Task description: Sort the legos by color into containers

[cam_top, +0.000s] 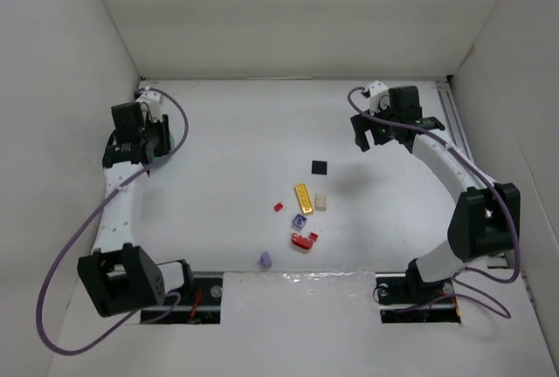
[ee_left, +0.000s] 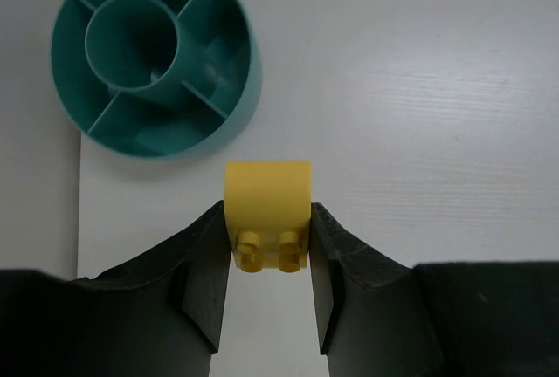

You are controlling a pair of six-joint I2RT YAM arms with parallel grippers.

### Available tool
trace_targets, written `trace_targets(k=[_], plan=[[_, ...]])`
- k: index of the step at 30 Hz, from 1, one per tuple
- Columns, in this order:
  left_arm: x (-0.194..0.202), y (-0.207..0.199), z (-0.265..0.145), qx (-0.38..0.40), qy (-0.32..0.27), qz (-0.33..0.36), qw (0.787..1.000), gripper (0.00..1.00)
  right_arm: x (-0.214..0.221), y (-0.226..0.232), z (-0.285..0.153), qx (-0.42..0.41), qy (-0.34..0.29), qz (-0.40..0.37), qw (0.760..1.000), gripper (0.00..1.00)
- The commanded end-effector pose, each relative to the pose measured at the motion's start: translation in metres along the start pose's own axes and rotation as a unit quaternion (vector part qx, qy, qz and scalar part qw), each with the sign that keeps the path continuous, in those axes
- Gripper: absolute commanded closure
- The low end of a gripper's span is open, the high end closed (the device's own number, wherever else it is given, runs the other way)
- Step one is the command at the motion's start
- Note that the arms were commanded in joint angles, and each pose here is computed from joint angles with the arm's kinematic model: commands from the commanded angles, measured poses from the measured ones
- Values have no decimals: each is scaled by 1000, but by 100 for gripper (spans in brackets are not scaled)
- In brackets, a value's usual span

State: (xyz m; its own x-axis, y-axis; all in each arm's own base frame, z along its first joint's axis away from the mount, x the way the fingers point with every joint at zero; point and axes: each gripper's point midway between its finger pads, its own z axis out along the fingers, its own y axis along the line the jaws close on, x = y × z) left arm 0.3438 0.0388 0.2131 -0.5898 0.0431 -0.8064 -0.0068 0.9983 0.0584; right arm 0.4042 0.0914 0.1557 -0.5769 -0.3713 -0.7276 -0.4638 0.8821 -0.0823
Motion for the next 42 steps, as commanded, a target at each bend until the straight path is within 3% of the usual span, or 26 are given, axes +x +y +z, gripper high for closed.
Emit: trace_targets(k=[1,11,19,27,42], plan=[[-14,25,-9,0,-7,-3,1000,100,-33,-4,-2,6,-43,-8,999,3],[-17,93,7,-9,0,-35,999,100,-26,-11,9,6,-32,10,999,3],[-31,84,23,68,-41,-40,996,100,-30,-14,20,5,-30,15,999,3],[-8,76,39,87,-38,-50,994,100,-37,-24,22,11,-40,31,999,3],[-16,100,35,-14,-132,-60,989,100,-38,-26,22,-1,-44,56,997,3]])
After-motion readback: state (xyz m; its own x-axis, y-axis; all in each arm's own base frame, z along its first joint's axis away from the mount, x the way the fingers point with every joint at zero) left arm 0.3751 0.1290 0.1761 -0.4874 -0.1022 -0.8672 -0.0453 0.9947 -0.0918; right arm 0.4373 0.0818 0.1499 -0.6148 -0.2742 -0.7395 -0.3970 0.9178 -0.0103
